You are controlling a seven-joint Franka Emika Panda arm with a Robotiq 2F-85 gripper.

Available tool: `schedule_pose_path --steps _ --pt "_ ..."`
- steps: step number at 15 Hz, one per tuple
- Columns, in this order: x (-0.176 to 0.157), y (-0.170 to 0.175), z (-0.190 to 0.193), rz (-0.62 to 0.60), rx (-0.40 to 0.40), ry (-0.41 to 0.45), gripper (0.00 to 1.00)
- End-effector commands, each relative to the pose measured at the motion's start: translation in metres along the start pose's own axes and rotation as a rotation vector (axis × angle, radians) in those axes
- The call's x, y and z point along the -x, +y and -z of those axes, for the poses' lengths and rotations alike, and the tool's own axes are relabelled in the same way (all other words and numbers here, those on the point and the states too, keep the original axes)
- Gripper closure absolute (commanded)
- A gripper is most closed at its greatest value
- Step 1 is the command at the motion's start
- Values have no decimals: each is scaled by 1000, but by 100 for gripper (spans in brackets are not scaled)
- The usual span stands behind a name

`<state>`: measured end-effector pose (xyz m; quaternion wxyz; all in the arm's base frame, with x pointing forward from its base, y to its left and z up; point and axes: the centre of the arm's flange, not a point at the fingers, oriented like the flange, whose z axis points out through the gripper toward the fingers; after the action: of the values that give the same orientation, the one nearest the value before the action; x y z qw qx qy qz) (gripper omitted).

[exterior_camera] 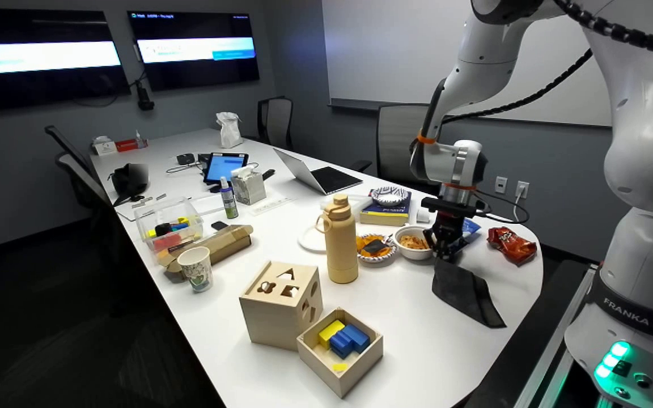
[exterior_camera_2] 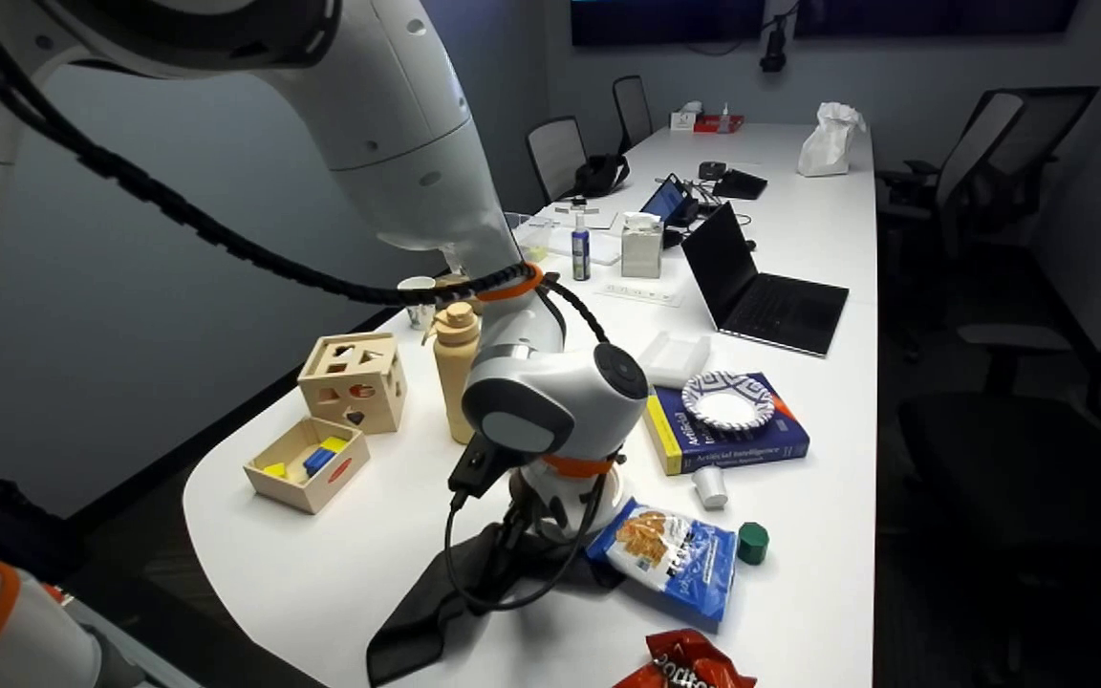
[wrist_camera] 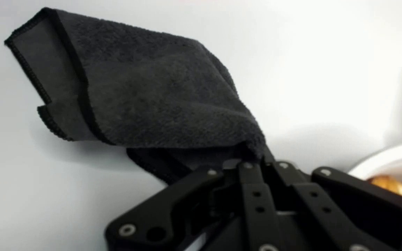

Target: Use the black towel to clean the table

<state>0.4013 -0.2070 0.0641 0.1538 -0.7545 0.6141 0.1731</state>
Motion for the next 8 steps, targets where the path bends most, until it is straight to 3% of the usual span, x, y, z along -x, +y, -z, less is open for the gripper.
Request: schedule_pose_path --steps 1,8 --pt "20 -27 -35 129 11 -107 99" --pt "85 -19 -55 231 69 -221 99"
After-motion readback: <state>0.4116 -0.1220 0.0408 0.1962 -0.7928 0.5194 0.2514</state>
